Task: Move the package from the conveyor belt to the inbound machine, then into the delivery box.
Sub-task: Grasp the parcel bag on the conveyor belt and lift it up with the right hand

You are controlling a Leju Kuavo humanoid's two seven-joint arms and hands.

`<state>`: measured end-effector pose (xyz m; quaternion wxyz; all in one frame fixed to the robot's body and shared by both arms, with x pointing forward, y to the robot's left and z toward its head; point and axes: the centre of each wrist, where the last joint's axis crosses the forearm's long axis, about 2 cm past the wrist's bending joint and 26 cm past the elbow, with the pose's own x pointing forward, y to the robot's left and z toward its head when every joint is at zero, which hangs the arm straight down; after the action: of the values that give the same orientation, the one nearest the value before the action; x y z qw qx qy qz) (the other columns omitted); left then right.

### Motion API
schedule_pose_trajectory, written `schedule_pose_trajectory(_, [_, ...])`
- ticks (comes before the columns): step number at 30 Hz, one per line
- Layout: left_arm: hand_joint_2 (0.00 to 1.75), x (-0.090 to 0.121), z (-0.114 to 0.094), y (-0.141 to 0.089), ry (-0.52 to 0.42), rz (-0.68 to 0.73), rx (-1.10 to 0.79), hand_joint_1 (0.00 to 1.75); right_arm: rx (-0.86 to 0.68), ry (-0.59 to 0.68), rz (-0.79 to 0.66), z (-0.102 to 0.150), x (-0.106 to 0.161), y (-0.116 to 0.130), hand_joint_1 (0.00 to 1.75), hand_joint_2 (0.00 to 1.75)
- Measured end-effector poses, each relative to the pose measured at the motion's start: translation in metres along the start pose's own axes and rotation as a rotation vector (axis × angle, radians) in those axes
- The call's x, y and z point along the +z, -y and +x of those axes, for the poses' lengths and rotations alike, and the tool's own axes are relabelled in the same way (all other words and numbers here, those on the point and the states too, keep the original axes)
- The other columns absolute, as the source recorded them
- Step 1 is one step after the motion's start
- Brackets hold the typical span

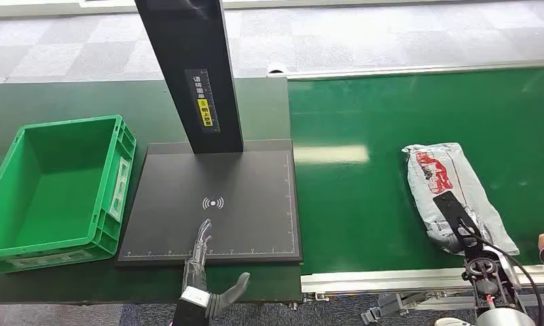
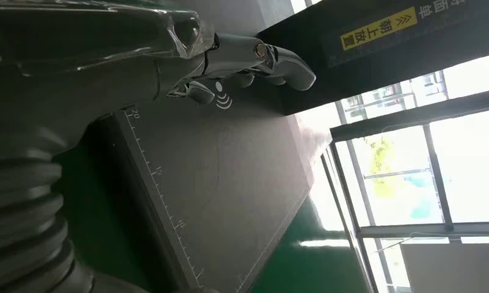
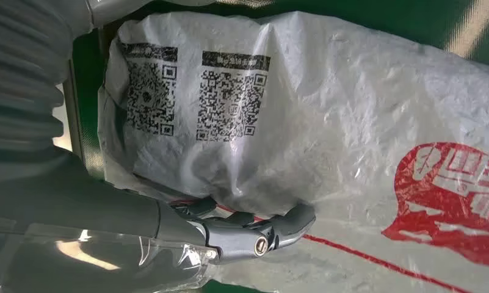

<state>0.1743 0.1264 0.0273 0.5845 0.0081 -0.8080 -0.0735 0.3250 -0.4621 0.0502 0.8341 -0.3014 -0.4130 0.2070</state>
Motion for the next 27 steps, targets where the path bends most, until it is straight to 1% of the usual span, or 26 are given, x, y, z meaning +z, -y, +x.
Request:
schedule_pose_trajectory(1, [1.75,0.0,0.0,0.0,0.0,0.001,0.0,0.0,-0.002,-0.002,0.007,0.002,-0.001,0.0,0.53,1.75])
schedule_pose_trajectory(2, [1.75,0.0,0.0,0.0,0.001,0.002,-0.001,0.0,-0.003,-0.005,0.014,0.003,-0.001,0.001,0.83,1.75])
schedule_pose_trajectory(4, [1.75,-0.001,0.001,0.0,0.005,0.006,-0.001,0.0,-0.006,-0.014,0.04,0.009,-0.004,0.002,1.71,1.75])
schedule_pose_trajectory(5, [1.75,-0.001,0.001,0.0,0.006,0.008,-0.001,0.0,-0.007,-0.017,0.052,0.012,-0.005,0.003,1.75,1.75])
schedule_pose_trajectory(12, [1.75,-0.005,0.004,-0.001,0.021,0.015,0.003,0.0,-0.014,-0.021,0.099,0.034,-0.01,0.005,1.75,1.75])
schedule_pose_trajectory(19, [1.75,-0.007,0.006,-0.002,0.021,0.015,-0.004,0.0,-0.016,-0.008,0.111,0.044,-0.011,0.0,1.75,1.75])
schedule_pose_trajectory(22, [1.75,-0.007,0.006,-0.003,0.023,0.022,-0.009,0.0,-0.021,0.053,0.081,0.047,-0.011,-0.002,1.75,1.75])
schedule_pose_trajectory(27, [1.75,-0.007,0.008,-0.007,0.025,0.048,-0.026,0.0,-0.043,0.221,-0.037,0.058,-0.011,-0.004,1.75,1.75])
